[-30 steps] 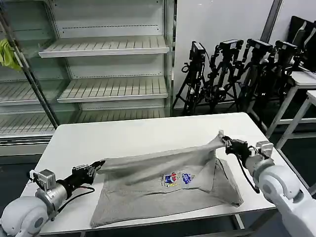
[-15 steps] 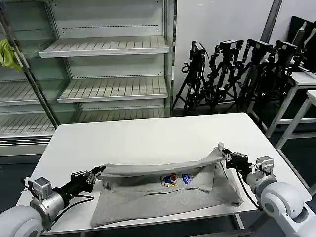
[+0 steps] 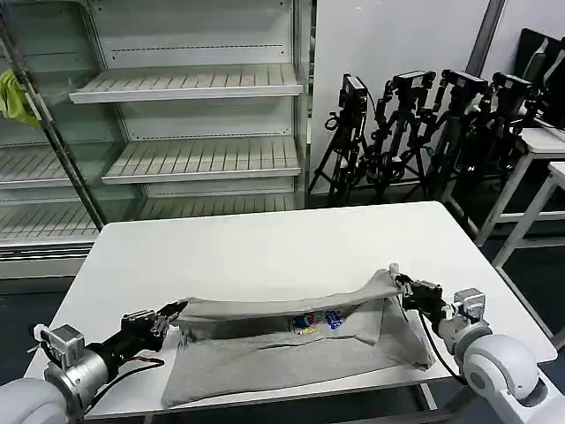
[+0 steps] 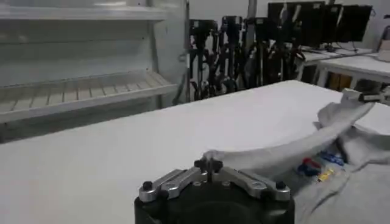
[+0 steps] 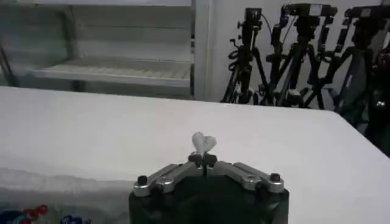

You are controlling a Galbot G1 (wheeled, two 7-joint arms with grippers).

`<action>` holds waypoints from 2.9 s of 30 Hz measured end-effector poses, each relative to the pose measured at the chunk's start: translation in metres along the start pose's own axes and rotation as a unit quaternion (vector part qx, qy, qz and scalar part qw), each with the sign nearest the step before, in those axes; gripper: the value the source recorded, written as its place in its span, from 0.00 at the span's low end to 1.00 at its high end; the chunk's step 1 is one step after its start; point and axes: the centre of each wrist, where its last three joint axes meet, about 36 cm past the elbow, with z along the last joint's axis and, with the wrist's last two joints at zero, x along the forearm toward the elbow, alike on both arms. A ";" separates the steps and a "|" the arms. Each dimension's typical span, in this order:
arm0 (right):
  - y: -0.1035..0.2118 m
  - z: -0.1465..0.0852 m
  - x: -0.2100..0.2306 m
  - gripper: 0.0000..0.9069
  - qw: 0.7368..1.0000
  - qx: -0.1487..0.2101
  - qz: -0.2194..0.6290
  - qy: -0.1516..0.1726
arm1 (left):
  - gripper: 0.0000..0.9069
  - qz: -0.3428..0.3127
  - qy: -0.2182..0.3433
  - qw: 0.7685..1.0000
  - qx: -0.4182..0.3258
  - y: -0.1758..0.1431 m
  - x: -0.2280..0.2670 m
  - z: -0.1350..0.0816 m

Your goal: Fold and organize the clothes.

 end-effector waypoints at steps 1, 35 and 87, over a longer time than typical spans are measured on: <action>0.000 0.000 0.001 0.00 1.000 0.003 0.000 0.001 | 0.06 0.000 0.002 1.000 -0.001 -0.001 0.001 0.000; 0.000 0.004 0.031 1.00 0.996 0.066 0.008 0.057 | 1.00 0.008 0.087 0.996 -0.001 -0.019 0.005 0.045; 0.027 -0.095 0.128 1.00 0.986 0.059 0.048 -0.149 | 0.07 -0.007 0.114 0.985 0.131 -0.046 -0.001 0.071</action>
